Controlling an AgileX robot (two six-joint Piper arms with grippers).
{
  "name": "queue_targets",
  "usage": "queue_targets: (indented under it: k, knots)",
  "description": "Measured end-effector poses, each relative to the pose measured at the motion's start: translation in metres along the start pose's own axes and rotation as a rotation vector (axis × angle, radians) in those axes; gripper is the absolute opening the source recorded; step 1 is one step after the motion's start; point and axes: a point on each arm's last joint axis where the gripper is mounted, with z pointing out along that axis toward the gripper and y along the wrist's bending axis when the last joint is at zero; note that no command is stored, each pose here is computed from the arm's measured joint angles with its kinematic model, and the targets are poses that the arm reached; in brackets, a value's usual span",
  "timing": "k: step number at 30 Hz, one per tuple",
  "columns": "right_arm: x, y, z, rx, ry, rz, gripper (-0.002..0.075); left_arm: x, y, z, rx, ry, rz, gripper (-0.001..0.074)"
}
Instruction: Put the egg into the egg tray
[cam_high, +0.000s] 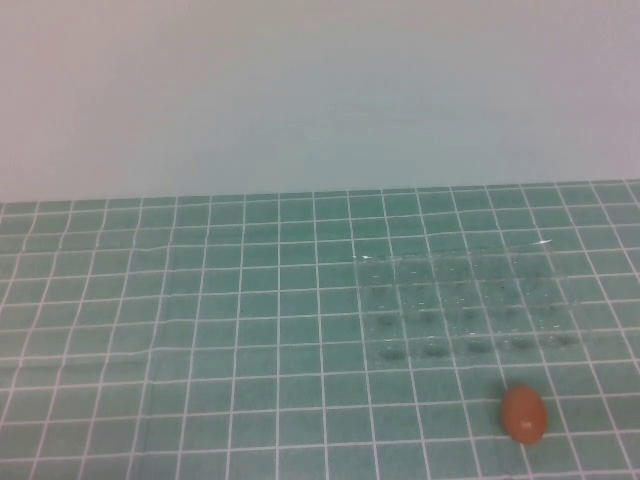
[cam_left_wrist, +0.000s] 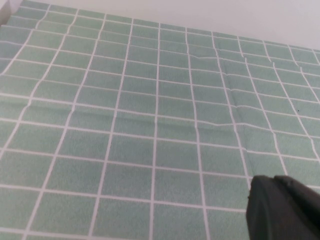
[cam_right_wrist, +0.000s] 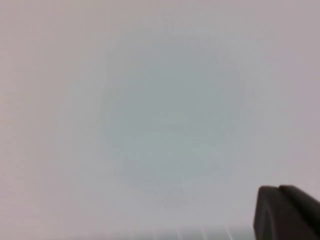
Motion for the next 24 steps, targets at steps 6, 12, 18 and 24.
queue_targets:
  k: [6, 12, 18, 24]
  knots:
    - [-0.030, 0.013, -0.006, -0.159, -0.334, 0.053, -0.0001, 0.000, 0.000, 0.000, 0.000, 0.000, 0.000, -0.0001]
    - [-0.049, 0.011, -0.007, -0.130, -0.341, 0.159, -0.0001, 0.000, 0.000, 0.000, 0.000, 0.000, 0.000, -0.0001]
    - [-0.092, 0.010, -0.011, -0.056, -0.286, 0.153, -0.0001, 0.000, 0.000, 0.000, 0.000, 0.000, 0.000, -0.0001]
    - [-0.110, 0.004, 0.021, 0.070, 0.017, 0.188, -0.0001, 0.000, 0.000, 0.000, 0.000, 0.000, 0.000, -0.0001]
